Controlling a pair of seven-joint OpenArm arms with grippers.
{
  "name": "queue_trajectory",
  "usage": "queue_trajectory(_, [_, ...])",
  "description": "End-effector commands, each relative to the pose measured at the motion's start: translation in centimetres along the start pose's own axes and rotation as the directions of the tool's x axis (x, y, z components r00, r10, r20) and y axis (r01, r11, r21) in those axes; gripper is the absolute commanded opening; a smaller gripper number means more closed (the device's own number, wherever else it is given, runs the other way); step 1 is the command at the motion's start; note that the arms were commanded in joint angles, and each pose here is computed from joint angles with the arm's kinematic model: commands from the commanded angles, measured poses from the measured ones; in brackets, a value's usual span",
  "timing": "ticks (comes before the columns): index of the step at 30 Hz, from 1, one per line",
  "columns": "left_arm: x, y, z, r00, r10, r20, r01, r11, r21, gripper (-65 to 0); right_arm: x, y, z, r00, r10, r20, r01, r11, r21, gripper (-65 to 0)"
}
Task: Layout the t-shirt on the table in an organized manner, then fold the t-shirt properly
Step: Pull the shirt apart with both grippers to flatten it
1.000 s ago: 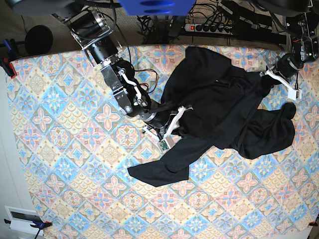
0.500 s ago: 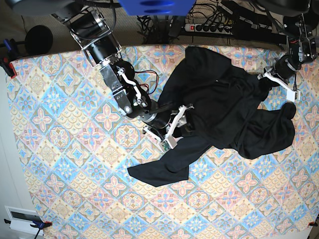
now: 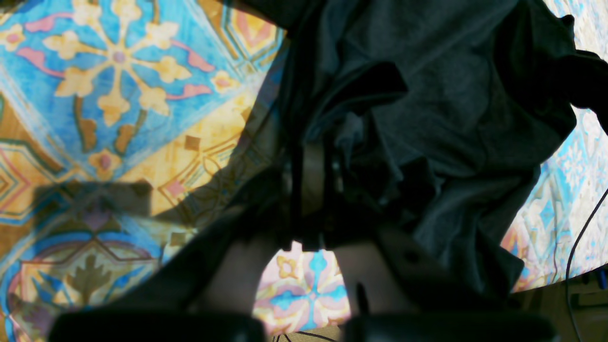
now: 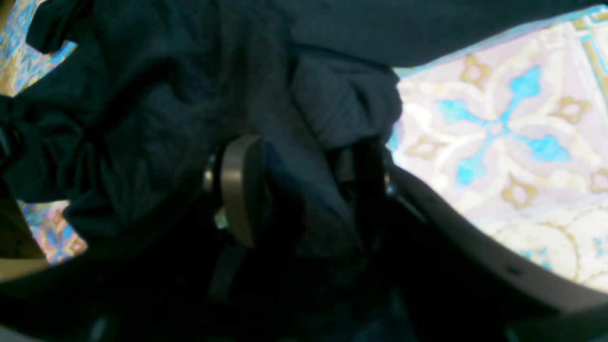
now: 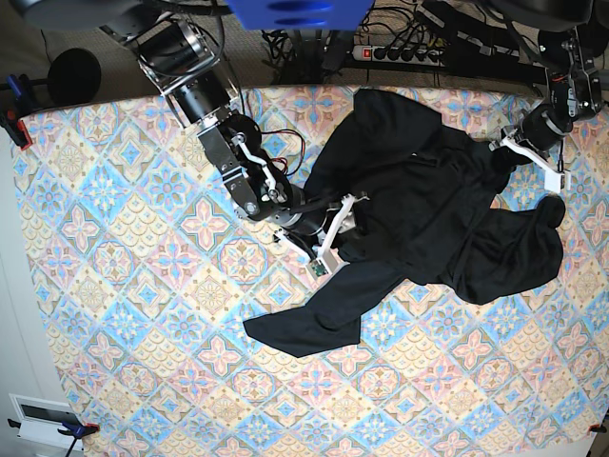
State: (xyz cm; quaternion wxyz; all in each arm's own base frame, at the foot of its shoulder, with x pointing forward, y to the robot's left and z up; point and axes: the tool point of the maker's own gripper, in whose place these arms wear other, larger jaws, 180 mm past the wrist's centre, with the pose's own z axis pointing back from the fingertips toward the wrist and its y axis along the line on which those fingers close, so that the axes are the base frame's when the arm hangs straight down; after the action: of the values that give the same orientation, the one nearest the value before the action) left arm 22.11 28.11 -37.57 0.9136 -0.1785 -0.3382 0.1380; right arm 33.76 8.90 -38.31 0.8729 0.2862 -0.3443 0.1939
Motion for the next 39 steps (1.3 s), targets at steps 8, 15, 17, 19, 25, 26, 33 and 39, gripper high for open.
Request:
queue_trajectory(8, [1.4, -0.3, 0.4, 0.999, -0.023, 0.036, 0.023, 1.000, -0.009, -65.0, 0.7, 3.2, -0.4, 0.997, 0.073, 0.020, -0.074, 0.995, 0.068, -57.6])
queue_trajectory(15, [1.4, -0.3, 0.4, 0.999, -0.023, 0.036, 0.023, 1.000, -0.009, -65.0, 4.0, 4.8, 1.2, 0.985, 0.106, 0.137, -0.119, 0.989, 0.093, -64.1])
queue_trajectory(17, [1.4, -0.3, 0.4, 0.999, -0.023, 0.036, 0.023, 1.000, -0.009, -65.0, 4.8, 4.8, 2.0, 0.979, 0.123, 0.163, -0.139, 0.986, 0.089, -64.2])
queue_trajectory(19, [1.4, -0.3, 0.4, 0.999, -0.023, 0.036, 0.023, 1.000, -0.009, -65.0, 5.4, 3.6, 3.1, 0.972, 0.145, 0.186, -0.159, 0.985, 0.062, -64.3])
queue_trajectory(25, [1.5, -0.3, 0.4, 0.999, -0.024, 0.038, 0.025, 1.000, -0.011, -65.0, 8.2, -1.1, 7.3, 0.949, 0.053, 0.312, -0.043, 0.998, -0.036, -65.0])
queue_trajectory(26, [1.5, -0.3, 0.4, 0.999, -0.023, 0.039, 0.024, 1.000, -0.012, -65.0, 8.3, -2.0, 8.0, 0.946, 0.055, 0.321, -0.039, 0.998, -0.057, -65.0])
queue_trajectory(33, [2.9, -1.2, 0.2, 0.997, -0.023, 0.074, 0.025, 0.999, -0.036, -65.0, 9.9, -7.9, 13.0, 0.922, 0.136, 0.362, -0.059, 0.975, -0.214, -65.0])
queue_trajectory(39, [4.9, -3.5, -0.5, 0.994, 0.023, 0.109, -0.009, 0.992, -0.126, -64.1, 8.6, -11.8, 15.7, 0.923, 0.095, 0.372, 0.017, 0.958, -0.288, -65.0])
